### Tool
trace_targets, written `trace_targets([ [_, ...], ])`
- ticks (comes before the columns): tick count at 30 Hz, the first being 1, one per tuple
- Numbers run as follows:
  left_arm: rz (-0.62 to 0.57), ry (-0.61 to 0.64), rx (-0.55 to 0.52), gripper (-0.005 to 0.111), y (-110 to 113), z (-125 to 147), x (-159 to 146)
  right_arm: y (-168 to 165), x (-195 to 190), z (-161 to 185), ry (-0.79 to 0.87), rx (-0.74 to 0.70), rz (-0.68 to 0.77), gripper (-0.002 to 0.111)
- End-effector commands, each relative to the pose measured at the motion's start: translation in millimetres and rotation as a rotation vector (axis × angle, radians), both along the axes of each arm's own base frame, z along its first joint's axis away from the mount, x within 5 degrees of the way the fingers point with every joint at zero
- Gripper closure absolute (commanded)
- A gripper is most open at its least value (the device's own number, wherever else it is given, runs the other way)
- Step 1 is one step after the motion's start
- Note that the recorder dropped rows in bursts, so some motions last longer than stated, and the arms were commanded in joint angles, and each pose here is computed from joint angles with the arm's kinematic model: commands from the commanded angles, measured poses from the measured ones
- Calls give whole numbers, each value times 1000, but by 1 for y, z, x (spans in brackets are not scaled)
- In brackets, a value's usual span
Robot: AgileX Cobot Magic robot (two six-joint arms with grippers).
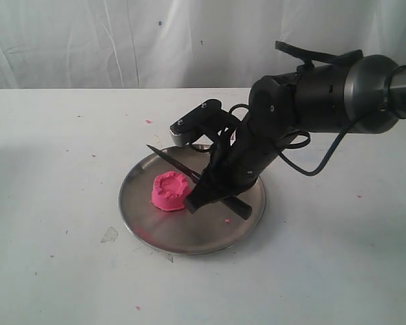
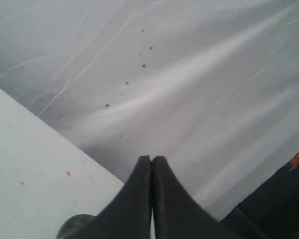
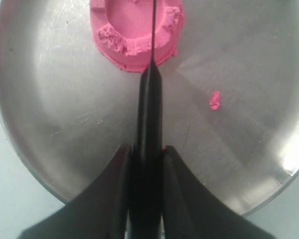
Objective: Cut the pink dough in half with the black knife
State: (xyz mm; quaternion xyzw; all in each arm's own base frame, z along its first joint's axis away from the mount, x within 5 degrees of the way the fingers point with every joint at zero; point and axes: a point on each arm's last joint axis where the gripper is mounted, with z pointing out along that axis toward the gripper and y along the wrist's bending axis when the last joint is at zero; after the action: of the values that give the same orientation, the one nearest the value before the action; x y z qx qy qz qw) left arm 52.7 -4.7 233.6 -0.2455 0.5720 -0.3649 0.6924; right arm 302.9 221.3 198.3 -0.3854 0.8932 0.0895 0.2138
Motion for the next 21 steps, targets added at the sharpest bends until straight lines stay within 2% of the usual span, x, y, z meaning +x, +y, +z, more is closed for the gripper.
trace_targets([
  [1,26,72,26,107,2,9,-3,1,3,4,-21,24,-10,108],
  [3,32,144,18,107,3,9,1,1,2,4,-14,34,-17,108],
  [7,20,182,-7,107,1,13,11,2,2,4,-2,44,-26,108],
  [13,-24,328,88,107,-5,17,38,2,1,4,3,52,-30,108],
  [17,-130,386,129,107,-20,22,65,3,2,5,-1,51,-24,108],
  [21,-303,354,171,107,-43,31,94,3,2,5,-4,48,-16,108],
])
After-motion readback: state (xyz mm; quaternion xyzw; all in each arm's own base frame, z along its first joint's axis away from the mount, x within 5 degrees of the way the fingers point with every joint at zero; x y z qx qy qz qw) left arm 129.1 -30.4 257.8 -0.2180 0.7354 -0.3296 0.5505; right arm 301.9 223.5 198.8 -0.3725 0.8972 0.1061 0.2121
